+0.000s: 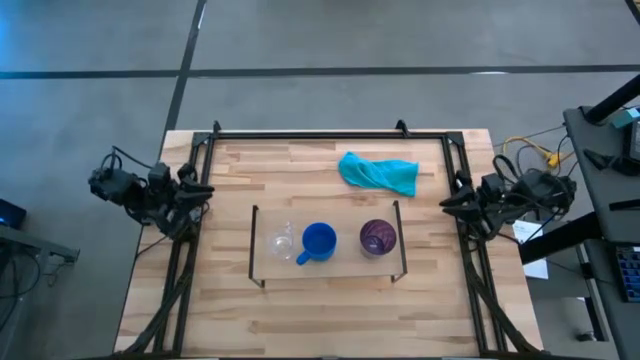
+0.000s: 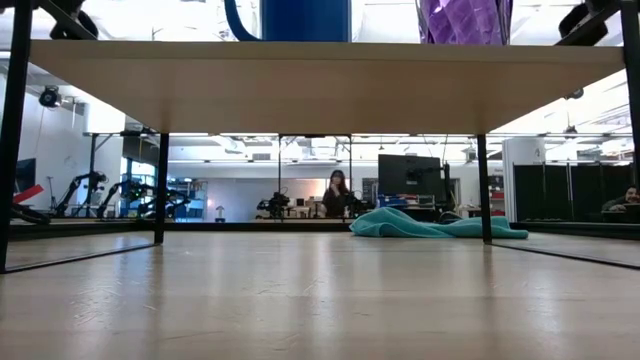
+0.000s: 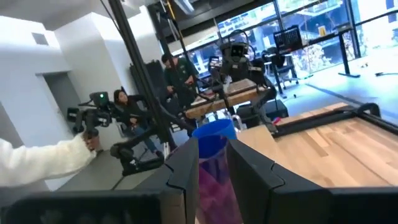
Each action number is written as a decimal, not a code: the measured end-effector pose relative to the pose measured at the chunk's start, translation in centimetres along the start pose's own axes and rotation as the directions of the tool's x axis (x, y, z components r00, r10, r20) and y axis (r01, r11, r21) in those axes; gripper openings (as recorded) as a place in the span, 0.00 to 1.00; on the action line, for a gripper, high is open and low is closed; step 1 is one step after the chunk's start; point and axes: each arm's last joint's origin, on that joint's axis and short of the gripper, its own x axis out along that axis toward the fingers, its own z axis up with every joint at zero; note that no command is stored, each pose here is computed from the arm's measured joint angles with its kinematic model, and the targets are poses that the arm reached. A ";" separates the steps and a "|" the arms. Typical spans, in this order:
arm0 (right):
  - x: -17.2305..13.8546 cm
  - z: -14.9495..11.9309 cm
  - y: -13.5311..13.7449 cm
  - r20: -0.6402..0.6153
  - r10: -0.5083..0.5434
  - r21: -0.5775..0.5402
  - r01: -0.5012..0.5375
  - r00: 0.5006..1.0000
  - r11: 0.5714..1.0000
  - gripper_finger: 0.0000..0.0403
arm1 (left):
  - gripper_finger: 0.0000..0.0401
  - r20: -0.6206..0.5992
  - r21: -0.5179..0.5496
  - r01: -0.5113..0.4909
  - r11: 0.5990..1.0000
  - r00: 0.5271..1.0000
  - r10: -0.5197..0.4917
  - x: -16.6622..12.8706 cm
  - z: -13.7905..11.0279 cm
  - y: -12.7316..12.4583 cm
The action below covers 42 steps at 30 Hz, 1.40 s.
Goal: Stack small to large cups/mugs on shelf
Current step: Return to Home Position
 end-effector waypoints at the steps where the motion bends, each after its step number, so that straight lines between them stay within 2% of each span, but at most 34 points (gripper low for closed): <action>1: 0.2 -0.3 0.0 0.002 0.002 -0.001 -0.002 1.000 1.000 0.20 | 0.19 -0.002 0.003 -0.001 1.000 1.000 0.001 0.1 -0.3 0.0; 11: 1.8 -4.0 -0.8 0.028 0.022 0.015 -0.022 0.999 1.000 0.20 | 0.19 0.016 -0.010 0.025 1.000 1.000 -0.025 1.5 -3.5 0.3; 19: 2.8 -7.2 -1.6 0.057 0.051 0.069 -0.055 0.997 0.996 0.20 | 0.19 0.023 -0.028 0.077 0.997 0.997 -0.077 2.5 -7.4 1.0; 26: 3.0 -8.6 -1.9 0.095 0.065 0.078 -0.073 0.993 0.994 0.20 | 0.19 0.069 -0.054 0.104 0.993 0.993 -0.100 2.9 -10.6 1.9; 42: 3.1 -9.1 -2.1 0.071 0.058 0.092 -0.064 0.996 0.994 0.20 | 0.19 0.068 -0.054 0.113 0.992 0.992 -0.110 2.9 -10.6 1.9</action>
